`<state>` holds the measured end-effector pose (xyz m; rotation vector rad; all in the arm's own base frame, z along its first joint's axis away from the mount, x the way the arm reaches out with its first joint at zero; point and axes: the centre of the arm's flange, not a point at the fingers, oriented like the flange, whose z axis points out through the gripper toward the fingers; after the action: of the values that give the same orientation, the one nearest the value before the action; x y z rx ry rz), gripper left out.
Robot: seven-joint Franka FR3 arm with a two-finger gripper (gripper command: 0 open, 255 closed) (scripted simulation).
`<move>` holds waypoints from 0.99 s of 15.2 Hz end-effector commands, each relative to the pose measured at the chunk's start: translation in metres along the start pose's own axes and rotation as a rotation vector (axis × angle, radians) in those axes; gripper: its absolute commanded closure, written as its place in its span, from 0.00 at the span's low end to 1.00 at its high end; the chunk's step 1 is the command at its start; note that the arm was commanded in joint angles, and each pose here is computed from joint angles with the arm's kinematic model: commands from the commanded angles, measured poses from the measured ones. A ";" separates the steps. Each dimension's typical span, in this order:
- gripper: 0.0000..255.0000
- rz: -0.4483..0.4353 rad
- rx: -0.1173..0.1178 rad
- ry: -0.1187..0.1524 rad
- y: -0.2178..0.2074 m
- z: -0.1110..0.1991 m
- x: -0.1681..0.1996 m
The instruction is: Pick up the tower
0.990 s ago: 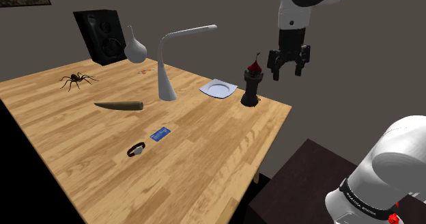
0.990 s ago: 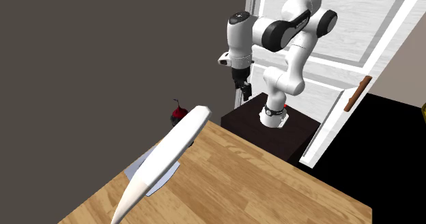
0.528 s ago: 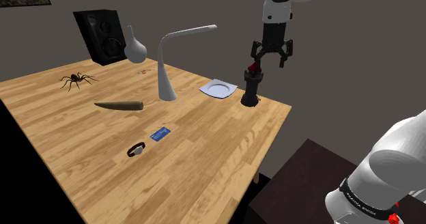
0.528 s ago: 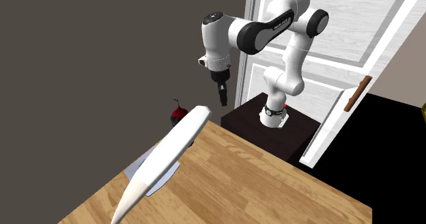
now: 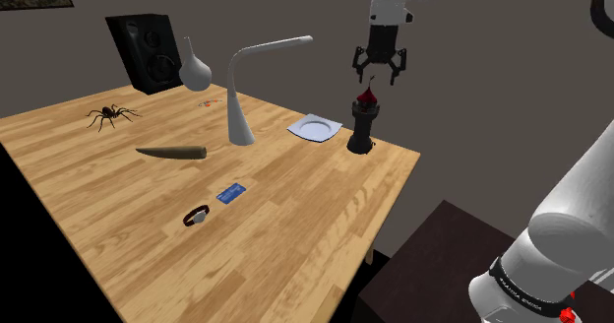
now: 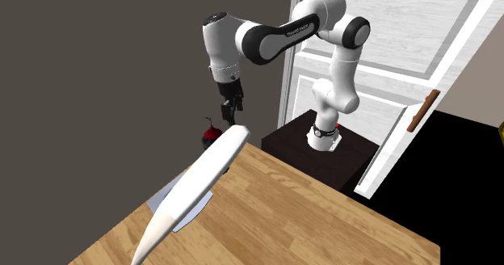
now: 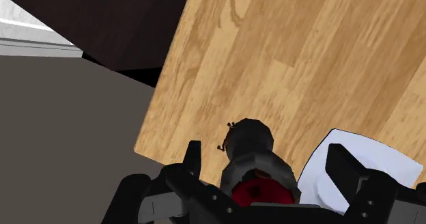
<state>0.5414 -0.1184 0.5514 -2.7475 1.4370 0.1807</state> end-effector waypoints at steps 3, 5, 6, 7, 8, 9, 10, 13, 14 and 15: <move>0.00 0.148 0.030 0.008 -0.004 -0.008 0.048; 0.00 0.221 0.044 0.011 -0.003 -0.013 0.073; 0.00 0.257 0.051 0.013 -0.002 -0.015 0.086; 0.00 0.294 0.058 0.015 0.000 -0.017 0.098; 0.00 0.330 0.066 0.016 0.002 -0.020 0.111; 0.00 0.348 0.069 0.017 0.004 -0.021 0.117; 0.00 0.348 0.069 0.017 0.004 -0.016 0.117; 0.00 0.348 0.069 0.017 0.003 0.000 0.119; 0.00 0.348 0.069 0.017 0.003 0.005 0.120; 0.00 0.348 0.069 0.017 0.003 0.010 0.120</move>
<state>0.6059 -0.2176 0.5317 -2.4309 1.8776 0.1140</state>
